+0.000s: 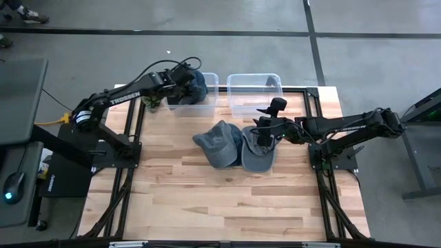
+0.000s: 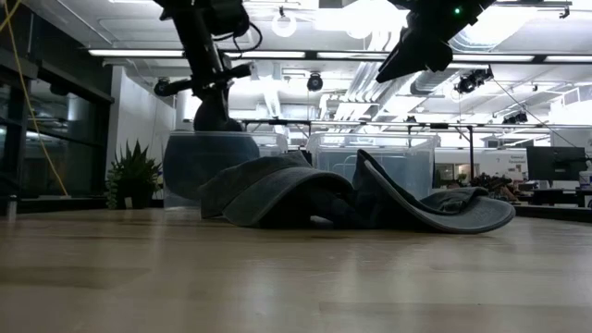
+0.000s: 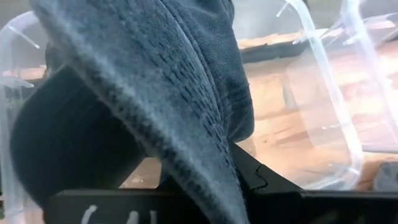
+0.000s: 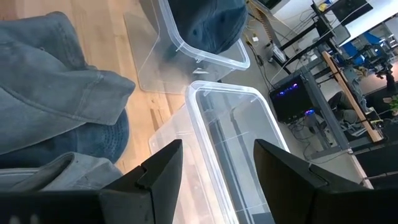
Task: Pick & Place hat
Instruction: Put the middle left blue cap into the left transparent bin
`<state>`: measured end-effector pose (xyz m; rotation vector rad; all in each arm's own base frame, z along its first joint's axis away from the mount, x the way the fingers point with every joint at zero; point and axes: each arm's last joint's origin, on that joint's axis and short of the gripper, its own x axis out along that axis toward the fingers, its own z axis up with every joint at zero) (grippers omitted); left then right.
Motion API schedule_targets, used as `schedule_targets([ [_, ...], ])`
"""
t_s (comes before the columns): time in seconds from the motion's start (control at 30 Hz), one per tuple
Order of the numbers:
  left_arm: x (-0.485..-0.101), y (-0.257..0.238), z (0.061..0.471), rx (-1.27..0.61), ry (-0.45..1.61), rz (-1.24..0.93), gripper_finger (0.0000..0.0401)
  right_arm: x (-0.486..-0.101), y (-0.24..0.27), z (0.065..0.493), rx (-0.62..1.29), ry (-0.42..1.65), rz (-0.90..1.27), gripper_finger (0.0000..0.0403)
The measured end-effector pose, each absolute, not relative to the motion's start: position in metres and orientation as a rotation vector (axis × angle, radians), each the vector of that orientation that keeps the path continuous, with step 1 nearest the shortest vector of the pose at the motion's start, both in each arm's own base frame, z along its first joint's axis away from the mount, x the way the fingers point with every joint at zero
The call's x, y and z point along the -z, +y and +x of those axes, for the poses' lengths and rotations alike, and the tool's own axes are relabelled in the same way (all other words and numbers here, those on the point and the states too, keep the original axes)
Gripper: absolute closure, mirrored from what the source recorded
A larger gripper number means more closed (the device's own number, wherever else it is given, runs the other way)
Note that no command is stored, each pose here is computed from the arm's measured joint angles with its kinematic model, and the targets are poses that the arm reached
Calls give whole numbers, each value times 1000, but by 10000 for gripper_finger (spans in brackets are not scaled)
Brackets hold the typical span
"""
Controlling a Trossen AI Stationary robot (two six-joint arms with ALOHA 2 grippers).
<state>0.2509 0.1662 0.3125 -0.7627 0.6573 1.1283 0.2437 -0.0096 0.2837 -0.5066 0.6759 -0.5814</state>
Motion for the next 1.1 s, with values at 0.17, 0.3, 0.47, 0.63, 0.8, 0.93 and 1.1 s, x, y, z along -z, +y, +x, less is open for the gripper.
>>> schedule_targets([
  [0.17, -309, 168, 253, -1132, 682, -749, 384, -283, -10, 243, 580, 684, -510, 210],
  [0.3, -309, 168, 253, -1123, 684, -734, 368, -283, -10, 243, 580, 683, -506, 210],
  [0.47, -313, 165, 249, -1104, 717, -668, 316, -282, -9, 243, 569, 688, -502, 210],
  [0.63, -325, 162, 241, -1131, 676, -623, 251, -282, -9, 243, 565, 692, -487, 210],
  [0.8, -339, 159, 235, -1147, 668, -588, 206, -280, -9, 242, 547, 702, -469, 210],
  [0.93, -352, 158, 231, -1174, 668, -563, 198, -280, -9, 242, 547, 702, -469, 210],
  [1.1, -375, 155, 227, -1157, 664, -527, 207, -280, -9, 242, 547, 702, -468, 210],
])
